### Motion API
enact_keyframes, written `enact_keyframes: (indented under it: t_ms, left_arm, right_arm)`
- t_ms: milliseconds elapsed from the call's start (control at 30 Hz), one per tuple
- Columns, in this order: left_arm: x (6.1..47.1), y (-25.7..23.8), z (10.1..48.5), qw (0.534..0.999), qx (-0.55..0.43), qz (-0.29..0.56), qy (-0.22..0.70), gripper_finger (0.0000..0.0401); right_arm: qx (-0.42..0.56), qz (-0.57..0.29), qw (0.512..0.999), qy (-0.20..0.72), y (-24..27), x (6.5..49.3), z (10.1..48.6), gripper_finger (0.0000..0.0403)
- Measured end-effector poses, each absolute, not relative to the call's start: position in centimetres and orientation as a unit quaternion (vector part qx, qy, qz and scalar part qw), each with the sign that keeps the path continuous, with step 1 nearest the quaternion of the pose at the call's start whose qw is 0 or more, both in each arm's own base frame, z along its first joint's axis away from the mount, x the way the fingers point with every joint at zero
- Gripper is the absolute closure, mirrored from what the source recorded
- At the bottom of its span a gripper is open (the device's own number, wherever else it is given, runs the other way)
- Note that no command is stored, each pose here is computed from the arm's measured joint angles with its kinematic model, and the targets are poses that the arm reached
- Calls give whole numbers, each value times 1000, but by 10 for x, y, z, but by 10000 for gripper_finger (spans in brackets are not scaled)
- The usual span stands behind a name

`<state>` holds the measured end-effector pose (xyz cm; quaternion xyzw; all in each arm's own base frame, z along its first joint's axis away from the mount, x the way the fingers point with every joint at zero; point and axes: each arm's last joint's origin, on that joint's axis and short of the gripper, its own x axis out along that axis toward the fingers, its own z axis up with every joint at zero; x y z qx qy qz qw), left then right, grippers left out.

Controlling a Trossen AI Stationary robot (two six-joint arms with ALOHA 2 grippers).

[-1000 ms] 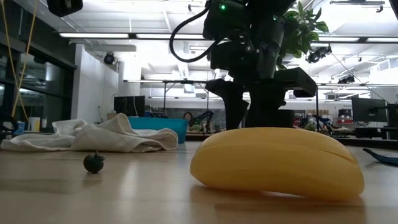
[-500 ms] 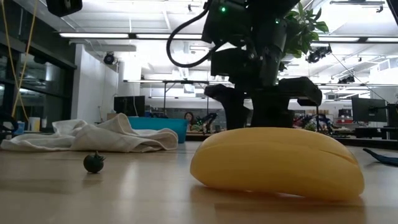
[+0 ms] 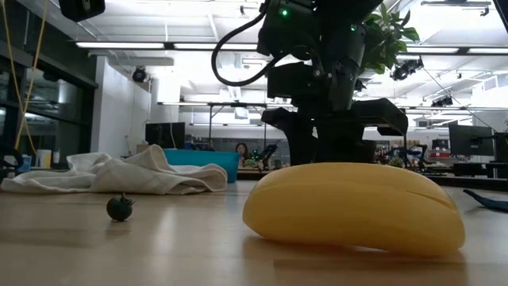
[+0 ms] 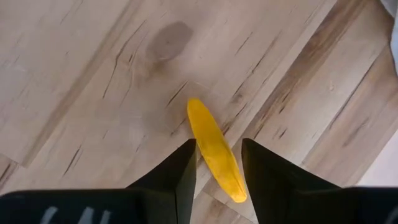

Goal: Pick and placing Produce into tupperware
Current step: Put the yellow corn into the blue bin

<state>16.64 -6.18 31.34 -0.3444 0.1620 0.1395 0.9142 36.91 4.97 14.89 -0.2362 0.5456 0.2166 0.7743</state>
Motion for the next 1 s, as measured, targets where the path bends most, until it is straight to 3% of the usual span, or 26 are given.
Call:
enact_keyframes:
  t_ms: [800, 1000]
  left_arm:
    - [166, -62, 313, 914, -344, 138, 163, 357]
    - [166, -62, 313, 914, -344, 138, 164, 357]
  right_arm:
    - [-237, 213, 765, 560, 49, 369, 141, 285]
    - [-229, 212, 767, 561, 50, 369, 141, 309]
